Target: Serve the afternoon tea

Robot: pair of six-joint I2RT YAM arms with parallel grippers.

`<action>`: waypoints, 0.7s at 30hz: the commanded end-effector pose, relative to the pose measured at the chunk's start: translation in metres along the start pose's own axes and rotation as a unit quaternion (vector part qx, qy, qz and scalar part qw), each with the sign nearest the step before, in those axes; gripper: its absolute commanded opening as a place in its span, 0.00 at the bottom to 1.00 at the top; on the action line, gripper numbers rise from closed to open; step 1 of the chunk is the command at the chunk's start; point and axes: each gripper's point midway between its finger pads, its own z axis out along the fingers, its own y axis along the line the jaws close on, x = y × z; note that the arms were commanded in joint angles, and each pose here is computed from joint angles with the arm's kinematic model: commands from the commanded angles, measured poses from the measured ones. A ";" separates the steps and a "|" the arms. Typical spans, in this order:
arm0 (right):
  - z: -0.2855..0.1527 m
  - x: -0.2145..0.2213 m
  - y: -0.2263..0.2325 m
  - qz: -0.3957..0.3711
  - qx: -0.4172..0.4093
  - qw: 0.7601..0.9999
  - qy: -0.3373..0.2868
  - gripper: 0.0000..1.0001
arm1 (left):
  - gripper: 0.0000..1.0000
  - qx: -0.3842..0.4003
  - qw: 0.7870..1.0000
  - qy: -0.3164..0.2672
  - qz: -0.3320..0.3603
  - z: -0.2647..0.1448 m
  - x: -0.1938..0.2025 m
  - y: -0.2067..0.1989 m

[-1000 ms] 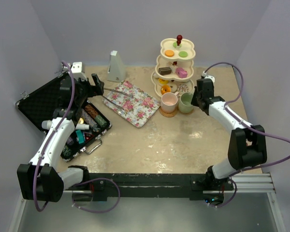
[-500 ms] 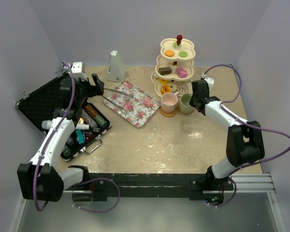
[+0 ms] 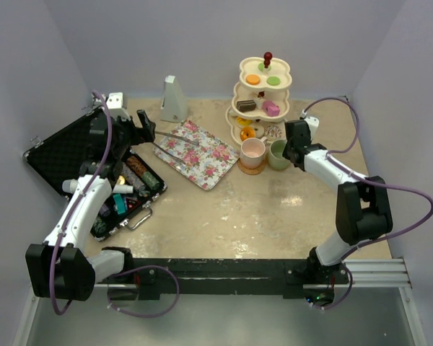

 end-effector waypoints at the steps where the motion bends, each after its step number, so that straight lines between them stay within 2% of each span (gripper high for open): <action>1: -0.007 -0.046 0.014 0.050 -0.015 0.996 -0.072 0.00 | 0.96 0.011 0.999 -0.034 -0.008 0.000 -0.025 -0.009; 21: 0.001 -0.038 0.015 0.047 -0.010 0.997 -0.062 0.01 | 0.96 0.014 0.999 -0.035 -0.008 -0.001 -0.026 -0.010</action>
